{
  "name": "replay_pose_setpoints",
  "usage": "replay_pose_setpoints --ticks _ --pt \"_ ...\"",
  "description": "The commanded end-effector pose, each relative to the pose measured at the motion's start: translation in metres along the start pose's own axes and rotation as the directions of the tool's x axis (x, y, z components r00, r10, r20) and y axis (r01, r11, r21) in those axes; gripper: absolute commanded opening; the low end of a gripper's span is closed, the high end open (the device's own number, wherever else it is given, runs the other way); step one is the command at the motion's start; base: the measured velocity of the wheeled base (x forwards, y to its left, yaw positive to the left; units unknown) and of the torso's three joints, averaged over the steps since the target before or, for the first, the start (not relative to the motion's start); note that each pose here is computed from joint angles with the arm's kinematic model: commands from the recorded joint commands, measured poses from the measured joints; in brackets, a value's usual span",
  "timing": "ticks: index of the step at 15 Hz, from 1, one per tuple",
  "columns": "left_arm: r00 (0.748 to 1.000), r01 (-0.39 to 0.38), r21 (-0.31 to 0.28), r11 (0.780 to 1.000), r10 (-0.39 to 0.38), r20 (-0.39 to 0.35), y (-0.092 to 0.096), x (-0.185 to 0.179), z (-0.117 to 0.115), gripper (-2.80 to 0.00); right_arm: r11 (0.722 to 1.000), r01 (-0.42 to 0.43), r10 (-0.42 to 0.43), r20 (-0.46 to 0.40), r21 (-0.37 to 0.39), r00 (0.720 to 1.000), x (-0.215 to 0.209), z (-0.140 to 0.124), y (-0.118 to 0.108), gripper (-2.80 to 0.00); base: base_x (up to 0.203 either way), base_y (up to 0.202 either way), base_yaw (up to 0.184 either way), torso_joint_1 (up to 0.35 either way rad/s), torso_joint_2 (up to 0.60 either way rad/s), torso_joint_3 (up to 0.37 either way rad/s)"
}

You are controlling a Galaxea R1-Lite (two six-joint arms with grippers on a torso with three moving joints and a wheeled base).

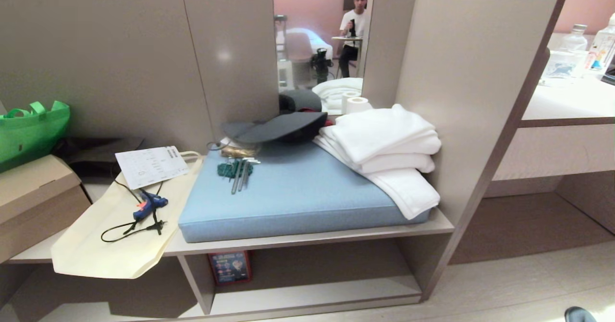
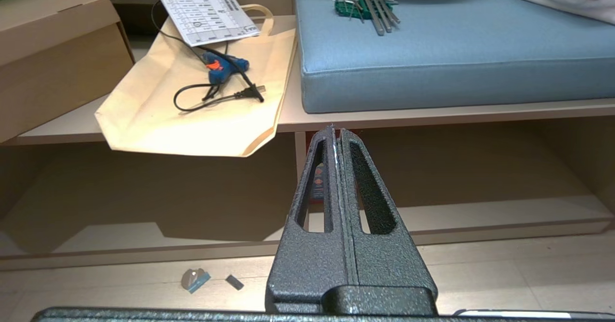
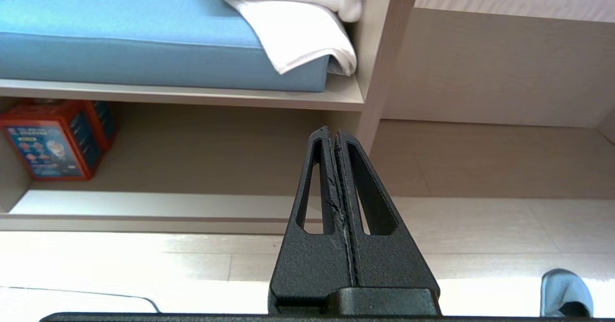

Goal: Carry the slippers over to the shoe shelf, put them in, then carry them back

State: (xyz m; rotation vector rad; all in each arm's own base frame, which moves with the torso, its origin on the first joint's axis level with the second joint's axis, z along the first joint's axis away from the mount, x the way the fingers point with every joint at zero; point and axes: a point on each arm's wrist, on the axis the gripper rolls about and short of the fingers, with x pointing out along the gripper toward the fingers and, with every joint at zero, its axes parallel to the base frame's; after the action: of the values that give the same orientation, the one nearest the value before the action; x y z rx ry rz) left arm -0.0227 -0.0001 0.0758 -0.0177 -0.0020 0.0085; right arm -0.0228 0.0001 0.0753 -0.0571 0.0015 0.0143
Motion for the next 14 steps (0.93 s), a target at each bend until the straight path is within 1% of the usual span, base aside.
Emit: replay_pose_setpoints --ticks 1,3,11,14 --pt "1.000 -0.001 -0.002 1.000 0.001 0.000 0.0000 0.0001 0.0000 -2.80 1.000 -0.001 0.001 -0.001 -0.001 1.000 0.0001 0.0001 0.0000 -2.80 0.000 0.000 0.000 0.000 0.00 0.000" --pt "1.000 -0.001 -0.002 1.000 0.001 0.000 0.0000 0.0001 0.0000 -2.80 1.000 -0.001 0.001 -0.001 -0.001 1.000 0.0001 0.0001 0.0000 -2.80 -0.114 0.000 0.000 0.004 0.00 -0.001" --pt "1.000 -0.001 -0.002 1.000 0.001 0.000 0.0000 0.0001 0.0000 -2.80 1.000 -0.001 0.001 -0.001 -0.004 1.000 0.0001 0.0001 0.0000 -2.80 -0.198 0.000 0.001 0.000 0.00 0.003" --pt "1.000 -0.001 -0.002 1.000 0.001 0.000 0.0000 0.0001 0.0000 -2.80 1.000 -0.001 0.001 -0.001 0.014 1.000 0.0001 0.0001 0.0000 -2.80 -0.197 0.000 0.000 0.001 0.00 0.005"
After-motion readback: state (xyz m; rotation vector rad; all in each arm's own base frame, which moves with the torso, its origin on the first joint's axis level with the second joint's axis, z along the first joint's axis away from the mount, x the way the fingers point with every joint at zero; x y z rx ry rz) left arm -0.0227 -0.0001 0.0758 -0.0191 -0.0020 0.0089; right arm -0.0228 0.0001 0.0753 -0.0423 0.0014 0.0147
